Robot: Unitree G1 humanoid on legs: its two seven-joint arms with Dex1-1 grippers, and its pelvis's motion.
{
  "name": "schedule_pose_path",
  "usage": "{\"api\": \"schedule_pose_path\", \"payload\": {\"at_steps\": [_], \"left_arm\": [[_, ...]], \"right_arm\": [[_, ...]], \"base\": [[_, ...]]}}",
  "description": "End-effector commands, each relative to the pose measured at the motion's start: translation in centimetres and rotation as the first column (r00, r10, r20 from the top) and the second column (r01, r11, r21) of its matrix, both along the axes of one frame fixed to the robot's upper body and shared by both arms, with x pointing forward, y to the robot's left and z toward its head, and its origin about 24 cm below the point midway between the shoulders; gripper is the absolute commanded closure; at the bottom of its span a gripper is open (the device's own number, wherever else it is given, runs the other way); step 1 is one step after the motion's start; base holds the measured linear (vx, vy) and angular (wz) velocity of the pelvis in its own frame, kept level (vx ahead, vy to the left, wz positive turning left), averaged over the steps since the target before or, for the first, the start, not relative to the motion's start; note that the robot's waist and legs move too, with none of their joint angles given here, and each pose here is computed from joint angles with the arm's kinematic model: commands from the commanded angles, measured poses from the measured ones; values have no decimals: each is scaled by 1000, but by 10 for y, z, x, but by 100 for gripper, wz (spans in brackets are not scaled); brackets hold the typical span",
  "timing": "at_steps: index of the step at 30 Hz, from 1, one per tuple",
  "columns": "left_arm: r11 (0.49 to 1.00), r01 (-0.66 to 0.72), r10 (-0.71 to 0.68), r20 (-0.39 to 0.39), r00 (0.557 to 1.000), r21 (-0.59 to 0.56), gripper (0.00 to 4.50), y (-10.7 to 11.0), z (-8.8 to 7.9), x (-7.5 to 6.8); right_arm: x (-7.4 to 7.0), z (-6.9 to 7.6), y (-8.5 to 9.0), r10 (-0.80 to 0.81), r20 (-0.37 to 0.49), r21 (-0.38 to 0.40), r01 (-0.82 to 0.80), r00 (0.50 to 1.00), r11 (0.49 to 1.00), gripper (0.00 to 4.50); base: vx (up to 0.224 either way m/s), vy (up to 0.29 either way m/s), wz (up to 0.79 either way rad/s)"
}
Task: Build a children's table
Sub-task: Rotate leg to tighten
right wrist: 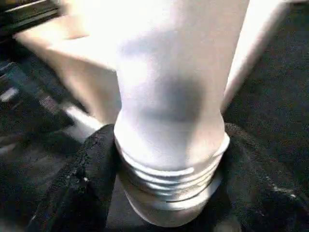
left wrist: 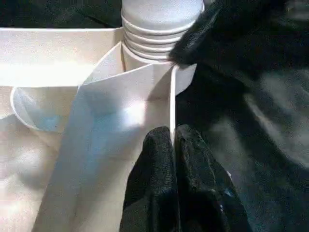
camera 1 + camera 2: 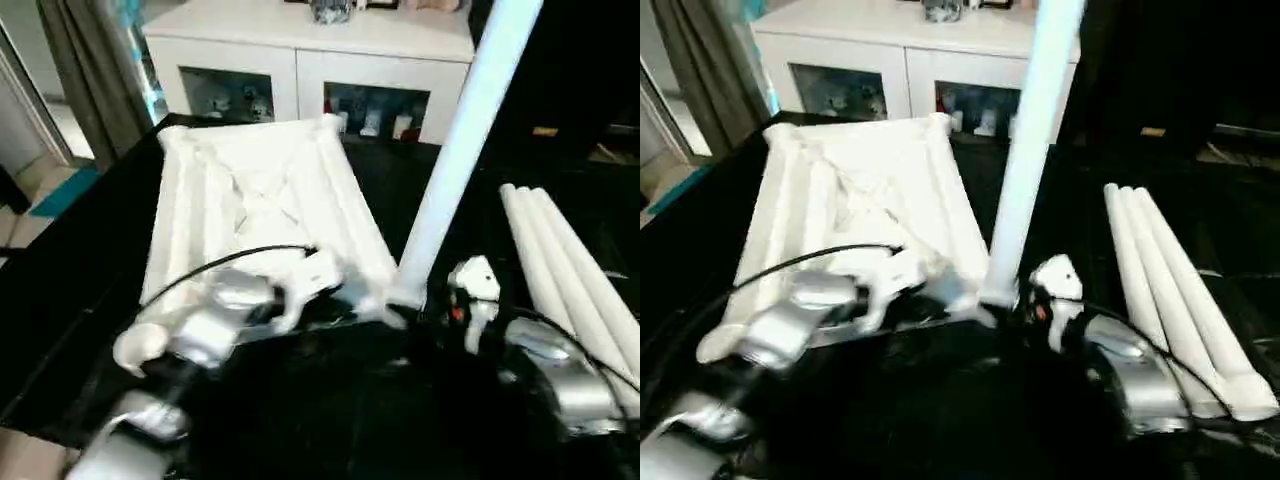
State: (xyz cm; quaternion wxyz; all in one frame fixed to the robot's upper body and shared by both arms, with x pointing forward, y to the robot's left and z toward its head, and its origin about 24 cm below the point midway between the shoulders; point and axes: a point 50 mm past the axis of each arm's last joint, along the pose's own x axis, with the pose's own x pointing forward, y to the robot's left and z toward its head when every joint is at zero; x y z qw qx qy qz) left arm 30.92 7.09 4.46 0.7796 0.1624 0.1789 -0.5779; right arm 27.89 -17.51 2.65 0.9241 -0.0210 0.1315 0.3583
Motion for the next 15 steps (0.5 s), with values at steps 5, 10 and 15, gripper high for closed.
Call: {"api": "schedule_pose_path", "payload": {"at_steps": [5,10,15], "left_arm": [[982,-180,182,41,982,-57,450,-38,3,13],[981,-179,183,48,982,-75,450,-57,5,11],[985,-163,165,36,986,-63,450,-52,1,6]], "right_arm": [[15,-16,20,-266,-62,31,269,962,963,174],[21,-12,36,-304,-22,43,305,952,951,140],[19,0,27,-281,73,74,276,957,958,95]], "base": [[0,0,0],[0,0,0],[0,0,0]]}}
